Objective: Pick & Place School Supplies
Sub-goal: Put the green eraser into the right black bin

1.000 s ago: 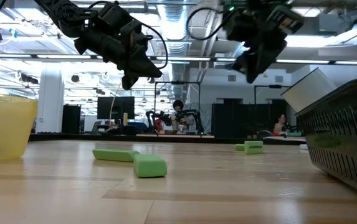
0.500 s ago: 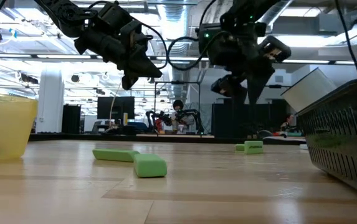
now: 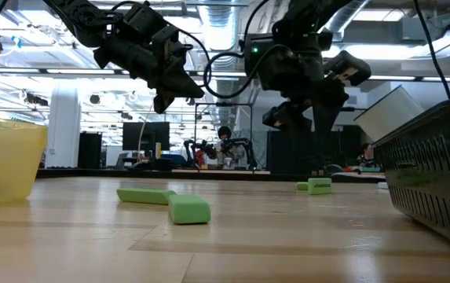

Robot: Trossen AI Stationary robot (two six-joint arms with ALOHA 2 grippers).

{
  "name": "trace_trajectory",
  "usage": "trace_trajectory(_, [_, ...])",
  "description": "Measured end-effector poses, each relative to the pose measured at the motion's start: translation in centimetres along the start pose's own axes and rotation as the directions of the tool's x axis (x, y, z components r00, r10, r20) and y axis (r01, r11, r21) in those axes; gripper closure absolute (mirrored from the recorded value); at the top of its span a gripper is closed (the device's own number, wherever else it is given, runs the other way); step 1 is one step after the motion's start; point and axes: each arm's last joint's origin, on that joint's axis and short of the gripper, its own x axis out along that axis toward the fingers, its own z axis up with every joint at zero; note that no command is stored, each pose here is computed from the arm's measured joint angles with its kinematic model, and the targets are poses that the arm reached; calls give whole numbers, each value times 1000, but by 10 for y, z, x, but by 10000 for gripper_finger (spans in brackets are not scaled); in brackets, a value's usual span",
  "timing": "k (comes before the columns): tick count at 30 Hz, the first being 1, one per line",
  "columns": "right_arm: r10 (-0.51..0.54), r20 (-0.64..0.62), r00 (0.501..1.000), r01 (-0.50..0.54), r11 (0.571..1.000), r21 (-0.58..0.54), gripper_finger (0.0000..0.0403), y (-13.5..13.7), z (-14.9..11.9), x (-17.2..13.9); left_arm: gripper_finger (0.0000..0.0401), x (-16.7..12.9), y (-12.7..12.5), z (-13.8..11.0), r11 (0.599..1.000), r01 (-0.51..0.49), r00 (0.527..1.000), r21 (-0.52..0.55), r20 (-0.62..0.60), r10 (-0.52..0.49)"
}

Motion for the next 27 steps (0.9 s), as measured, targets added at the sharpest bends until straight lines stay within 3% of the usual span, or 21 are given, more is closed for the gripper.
trace_trajectory(15, [59, -36, 998, -56, 996, 74, 238, 3, -31, 43, 398, 0, 0, 0, 1000, 3, 1000, 24, -1, -3])
trace_trajectory(27, [114, -49, 992, -105, 983, 154, 248, 1, -34, 30, 398, 0, 0, 0, 1000, 3, 1000, 24, -1, -3])
